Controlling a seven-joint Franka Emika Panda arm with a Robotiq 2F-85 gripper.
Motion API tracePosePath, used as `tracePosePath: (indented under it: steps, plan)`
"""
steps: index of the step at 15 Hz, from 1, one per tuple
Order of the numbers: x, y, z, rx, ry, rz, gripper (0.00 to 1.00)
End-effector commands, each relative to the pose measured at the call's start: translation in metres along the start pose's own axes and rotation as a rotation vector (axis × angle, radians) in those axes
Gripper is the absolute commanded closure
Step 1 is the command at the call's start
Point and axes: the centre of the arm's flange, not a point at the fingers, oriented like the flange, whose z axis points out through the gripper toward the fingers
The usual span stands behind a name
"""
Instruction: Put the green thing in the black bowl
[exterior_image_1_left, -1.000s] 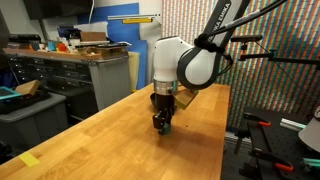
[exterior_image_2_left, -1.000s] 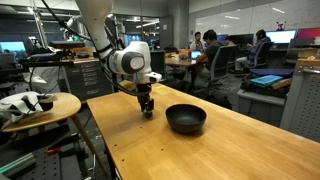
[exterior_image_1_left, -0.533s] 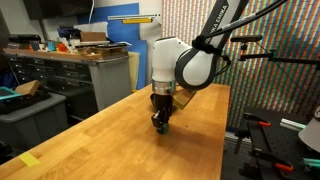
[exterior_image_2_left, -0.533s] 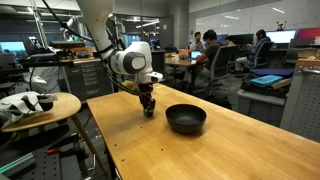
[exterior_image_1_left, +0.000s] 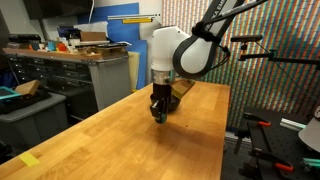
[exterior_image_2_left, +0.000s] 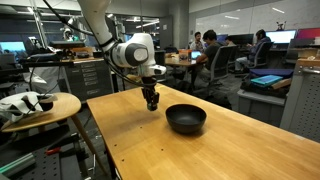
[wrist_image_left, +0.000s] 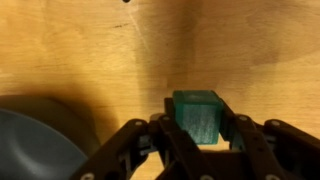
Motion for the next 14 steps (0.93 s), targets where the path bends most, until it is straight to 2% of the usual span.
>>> tracePosePath:
  steps: [1, 8, 14]
  plan:
    - [0.009, 0.019, -0.04, -0.01, -0.003, -0.017, 0.83]
    - [0.023, 0.081, -0.075, -0.046, 0.007, 0.036, 0.83]
    - [0.035, 0.145, -0.071, -0.092, 0.028, 0.121, 0.83]
